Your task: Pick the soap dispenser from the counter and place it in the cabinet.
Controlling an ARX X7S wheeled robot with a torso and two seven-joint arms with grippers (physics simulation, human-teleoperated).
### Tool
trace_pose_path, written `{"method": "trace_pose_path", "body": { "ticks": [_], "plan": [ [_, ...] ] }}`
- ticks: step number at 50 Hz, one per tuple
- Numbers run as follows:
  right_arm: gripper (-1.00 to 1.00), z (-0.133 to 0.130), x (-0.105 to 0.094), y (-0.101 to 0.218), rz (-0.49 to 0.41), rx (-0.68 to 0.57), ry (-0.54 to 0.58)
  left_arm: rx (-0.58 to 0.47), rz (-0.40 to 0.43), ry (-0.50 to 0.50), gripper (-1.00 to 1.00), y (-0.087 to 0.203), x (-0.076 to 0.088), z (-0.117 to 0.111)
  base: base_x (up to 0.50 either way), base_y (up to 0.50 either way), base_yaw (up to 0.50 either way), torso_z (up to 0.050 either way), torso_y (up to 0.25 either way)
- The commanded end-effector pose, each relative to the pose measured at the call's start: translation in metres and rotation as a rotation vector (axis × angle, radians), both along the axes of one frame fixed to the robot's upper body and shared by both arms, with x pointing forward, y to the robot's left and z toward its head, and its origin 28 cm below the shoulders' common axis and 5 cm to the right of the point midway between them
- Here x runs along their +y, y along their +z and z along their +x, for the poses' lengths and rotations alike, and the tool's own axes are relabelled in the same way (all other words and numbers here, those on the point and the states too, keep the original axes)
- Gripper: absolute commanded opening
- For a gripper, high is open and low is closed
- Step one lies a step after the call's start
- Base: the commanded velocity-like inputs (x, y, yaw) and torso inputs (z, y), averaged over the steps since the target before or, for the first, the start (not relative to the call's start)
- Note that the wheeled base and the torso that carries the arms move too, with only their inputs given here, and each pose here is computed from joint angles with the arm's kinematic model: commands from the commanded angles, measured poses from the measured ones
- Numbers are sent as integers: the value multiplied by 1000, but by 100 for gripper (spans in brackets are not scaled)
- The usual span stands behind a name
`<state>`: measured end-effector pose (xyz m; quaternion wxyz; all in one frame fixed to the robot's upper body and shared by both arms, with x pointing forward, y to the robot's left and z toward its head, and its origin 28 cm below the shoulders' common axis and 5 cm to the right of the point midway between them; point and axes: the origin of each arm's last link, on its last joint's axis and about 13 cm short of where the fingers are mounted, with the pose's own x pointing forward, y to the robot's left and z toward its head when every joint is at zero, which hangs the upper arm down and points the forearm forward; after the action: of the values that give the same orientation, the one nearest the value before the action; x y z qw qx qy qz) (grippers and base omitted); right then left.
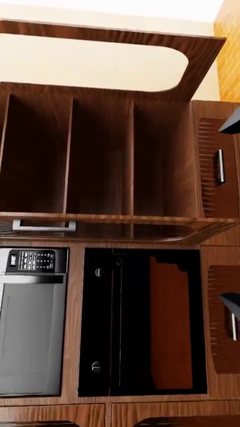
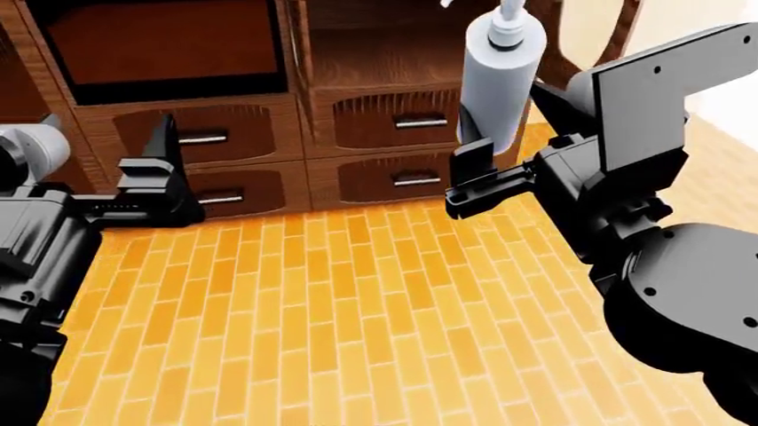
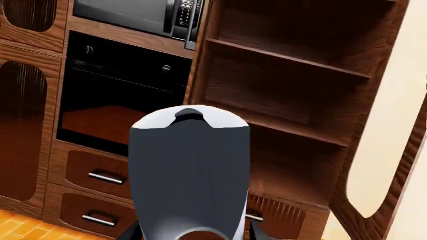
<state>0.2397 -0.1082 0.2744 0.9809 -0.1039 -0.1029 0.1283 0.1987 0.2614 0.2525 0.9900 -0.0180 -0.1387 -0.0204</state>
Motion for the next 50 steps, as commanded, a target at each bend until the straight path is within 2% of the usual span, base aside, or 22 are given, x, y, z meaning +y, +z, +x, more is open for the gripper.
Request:
{"method": "trace_pose_path", "body": {
  "ticks": [1,7,14,21,38,50],
  "plan": [
    [-100,-2,-1,3,-7,-16,-4,-3,-5,-4,100,0,0,1,8,-1,500,0,0],
    [-100,-5,-1,5,-2,-32,6,-2,-3,-8,100,1,-1,1,56,-7,469,0,0],
    [-100,-7,0,6,-1,-39,21,1,2,-8,100,2,-2,1,0,0,0,0,0],
    [-100,-5,0,5,6,-42,23,3,0,-7,100,2,-2,1,52,-4,494,0,0],
    [-100,-7,2,13,-16,-55,17,-5,2,-9,100,8,-3,0,0,0,0,0,0],
    [-100,-8,0,13,-11,-55,11,-7,1,-4,100,7,-1,-1,460,-31,0,0,1]
  ]
}}
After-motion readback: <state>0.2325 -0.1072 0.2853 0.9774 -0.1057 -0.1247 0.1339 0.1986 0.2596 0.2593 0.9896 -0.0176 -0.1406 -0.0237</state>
